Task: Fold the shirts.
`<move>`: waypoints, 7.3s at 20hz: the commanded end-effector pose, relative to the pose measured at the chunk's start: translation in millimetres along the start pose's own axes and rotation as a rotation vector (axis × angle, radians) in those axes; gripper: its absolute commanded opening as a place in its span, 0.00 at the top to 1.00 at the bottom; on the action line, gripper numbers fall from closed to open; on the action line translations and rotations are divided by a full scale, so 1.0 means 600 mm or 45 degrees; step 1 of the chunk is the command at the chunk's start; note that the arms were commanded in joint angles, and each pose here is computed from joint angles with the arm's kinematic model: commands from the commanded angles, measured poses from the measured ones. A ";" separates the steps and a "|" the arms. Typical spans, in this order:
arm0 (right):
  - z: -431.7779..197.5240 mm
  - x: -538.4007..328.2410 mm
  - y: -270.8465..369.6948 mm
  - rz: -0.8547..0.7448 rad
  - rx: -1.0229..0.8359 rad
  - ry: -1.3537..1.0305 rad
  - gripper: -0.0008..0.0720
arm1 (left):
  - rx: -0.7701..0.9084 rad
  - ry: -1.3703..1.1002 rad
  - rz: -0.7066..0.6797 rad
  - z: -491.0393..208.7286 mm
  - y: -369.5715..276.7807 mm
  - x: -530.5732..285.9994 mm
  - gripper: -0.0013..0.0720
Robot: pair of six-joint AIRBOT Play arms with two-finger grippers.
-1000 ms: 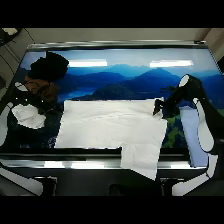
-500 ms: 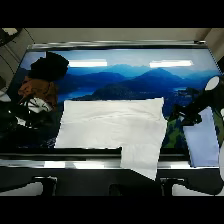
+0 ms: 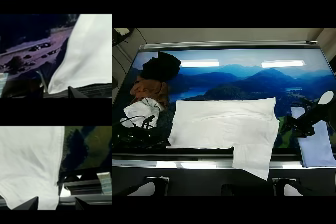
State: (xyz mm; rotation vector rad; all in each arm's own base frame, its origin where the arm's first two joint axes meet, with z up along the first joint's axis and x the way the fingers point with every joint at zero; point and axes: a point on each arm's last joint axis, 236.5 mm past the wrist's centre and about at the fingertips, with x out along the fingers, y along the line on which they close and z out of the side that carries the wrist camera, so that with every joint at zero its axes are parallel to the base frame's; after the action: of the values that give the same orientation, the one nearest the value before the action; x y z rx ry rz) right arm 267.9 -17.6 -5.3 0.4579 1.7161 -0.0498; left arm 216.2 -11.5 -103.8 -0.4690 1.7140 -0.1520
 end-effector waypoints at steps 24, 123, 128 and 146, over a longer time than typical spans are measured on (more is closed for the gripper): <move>-0.123 0.227 0.011 0.225 0.124 -0.008 0.37 | -0.041 -0.058 -0.125 0.011 -0.033 0.017 0.94; 0.014 -0.143 0.546 0.883 -0.388 -0.479 0.92 | 0.542 -1.057 -0.441 0.233 -0.441 -0.437 0.95; 0.030 0.005 0.652 1.004 -0.242 -0.269 0.92 | 0.492 -1.311 -0.385 0.159 -0.373 -0.580 0.95; 0.076 0.082 0.199 0.164 0.014 0.008 0.04 | 0.422 -1.096 -0.333 0.151 -0.329 -0.442 0.94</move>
State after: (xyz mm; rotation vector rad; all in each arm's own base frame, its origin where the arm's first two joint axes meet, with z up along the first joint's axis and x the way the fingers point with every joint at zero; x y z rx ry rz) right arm 380.5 150.6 -10.8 0.6083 1.5474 0.2150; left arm 383.0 -73.7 200.7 -0.4163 0.7400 -0.3637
